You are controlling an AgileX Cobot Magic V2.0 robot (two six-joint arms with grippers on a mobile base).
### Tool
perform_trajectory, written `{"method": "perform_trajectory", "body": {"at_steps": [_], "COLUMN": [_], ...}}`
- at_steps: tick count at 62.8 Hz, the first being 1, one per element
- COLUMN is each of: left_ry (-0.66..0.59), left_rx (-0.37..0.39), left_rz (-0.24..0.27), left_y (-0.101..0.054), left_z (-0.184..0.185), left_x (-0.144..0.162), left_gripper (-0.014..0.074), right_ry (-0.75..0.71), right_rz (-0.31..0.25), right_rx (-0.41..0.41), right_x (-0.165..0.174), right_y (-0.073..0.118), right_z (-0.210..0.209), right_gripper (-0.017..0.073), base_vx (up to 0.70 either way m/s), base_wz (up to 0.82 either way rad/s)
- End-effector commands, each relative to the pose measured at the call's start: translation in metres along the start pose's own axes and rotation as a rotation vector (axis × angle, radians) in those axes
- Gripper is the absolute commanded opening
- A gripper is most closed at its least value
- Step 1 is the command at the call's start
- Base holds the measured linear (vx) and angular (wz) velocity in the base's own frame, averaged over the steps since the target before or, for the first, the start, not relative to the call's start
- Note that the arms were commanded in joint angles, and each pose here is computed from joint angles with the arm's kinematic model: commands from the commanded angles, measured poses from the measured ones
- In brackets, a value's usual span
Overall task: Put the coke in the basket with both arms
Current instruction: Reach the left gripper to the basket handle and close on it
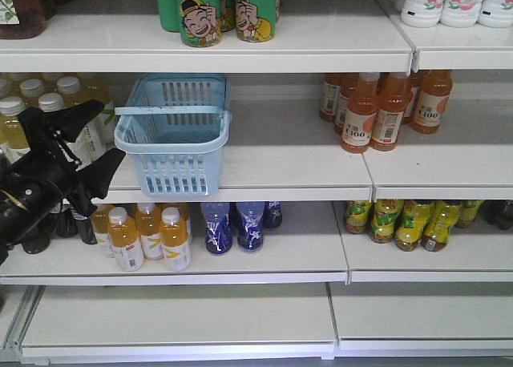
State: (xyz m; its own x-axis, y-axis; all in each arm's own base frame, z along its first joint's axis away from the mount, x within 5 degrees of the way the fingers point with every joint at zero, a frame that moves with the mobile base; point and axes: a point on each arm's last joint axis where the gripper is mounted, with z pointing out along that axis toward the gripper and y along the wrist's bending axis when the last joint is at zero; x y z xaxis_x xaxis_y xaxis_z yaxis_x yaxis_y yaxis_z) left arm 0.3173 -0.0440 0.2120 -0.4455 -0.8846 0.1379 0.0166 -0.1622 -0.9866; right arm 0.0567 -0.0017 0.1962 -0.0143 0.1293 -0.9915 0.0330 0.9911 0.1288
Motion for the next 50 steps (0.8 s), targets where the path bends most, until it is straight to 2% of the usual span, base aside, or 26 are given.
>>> {"method": "perform_trajectory", "body": {"at_steps": [1,19,30,50], "left_ry": [0.025,0.026,0.015,-0.021], "left_rx": [0.164,0.181,0.154,0.101], "left_rz": [-0.009,0.001,-0.022,-0.020], "left_y": [-0.018,-0.009,-0.001,0.007], "left_z": [0.013,0.051,0.065,0.078], "left_x": [-0.004,-0.023,-0.032,-0.042], "left_gripper": [0.0586,0.0586,0.0586,0.0586], "right_ry": [-0.074,-0.074,-0.074,-0.074], "right_rz": [-0.008,-0.008,-0.008,-0.008], "right_rx": [-0.011,-0.011,-0.011,-0.011], "right_x": [-0.004,-0.004,-0.004,-0.004], "right_y": [0.001,0.001,0.001,0.001], "right_z": [-0.001,-0.001,-0.001,-0.001], "right_gripper": [-0.0004,-0.0004,-0.0004,-0.0004], "base_vx": [0.00,0.00,0.00,0.00], "base_wz": [0.00,0.00,0.00,0.00]}}
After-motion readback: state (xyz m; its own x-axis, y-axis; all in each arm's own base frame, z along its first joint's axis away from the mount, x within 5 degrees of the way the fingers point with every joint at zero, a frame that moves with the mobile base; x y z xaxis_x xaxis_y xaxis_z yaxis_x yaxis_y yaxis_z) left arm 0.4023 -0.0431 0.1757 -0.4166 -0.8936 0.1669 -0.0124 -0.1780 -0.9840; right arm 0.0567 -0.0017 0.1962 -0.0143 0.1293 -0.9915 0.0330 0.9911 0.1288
